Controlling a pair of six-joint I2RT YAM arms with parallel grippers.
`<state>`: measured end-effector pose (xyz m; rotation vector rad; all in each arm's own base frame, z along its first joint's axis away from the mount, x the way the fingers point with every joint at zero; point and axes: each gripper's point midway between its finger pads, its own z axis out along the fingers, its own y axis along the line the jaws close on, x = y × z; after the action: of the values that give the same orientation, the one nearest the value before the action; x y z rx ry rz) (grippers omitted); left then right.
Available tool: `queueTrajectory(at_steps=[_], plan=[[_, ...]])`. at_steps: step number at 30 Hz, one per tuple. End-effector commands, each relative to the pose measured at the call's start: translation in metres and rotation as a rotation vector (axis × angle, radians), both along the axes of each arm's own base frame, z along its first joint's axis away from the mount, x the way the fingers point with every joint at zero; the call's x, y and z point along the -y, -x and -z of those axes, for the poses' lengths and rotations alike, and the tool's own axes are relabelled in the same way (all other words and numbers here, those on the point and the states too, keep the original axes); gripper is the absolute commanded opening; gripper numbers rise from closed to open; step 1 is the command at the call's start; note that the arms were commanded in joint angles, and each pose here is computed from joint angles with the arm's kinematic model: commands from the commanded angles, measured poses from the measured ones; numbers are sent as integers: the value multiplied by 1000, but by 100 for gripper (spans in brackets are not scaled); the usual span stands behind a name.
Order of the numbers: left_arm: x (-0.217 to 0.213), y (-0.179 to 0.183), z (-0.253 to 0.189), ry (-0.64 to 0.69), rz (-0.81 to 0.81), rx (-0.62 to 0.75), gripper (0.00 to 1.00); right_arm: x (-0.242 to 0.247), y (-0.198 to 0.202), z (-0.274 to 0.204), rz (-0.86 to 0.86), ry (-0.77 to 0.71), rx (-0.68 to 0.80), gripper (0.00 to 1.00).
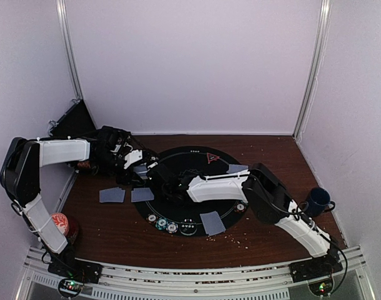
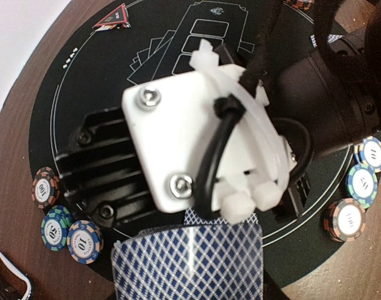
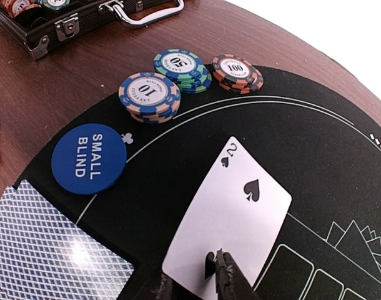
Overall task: Distribute texas hold em gaming equipment
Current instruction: Flop the poker card in the community card area.
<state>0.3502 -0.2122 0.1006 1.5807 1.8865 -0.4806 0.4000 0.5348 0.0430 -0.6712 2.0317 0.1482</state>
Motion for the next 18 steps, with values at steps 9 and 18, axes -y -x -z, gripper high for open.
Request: queueTrajectory(at_steps=[9, 18], plan=[[3, -7, -24, 44, 3, 50, 42, -3, -2, -23, -4, -50, 13, 31], [4, -7, -25, 45, 5, 51, 42, 6, 2, -23, 1, -43, 7, 36]])
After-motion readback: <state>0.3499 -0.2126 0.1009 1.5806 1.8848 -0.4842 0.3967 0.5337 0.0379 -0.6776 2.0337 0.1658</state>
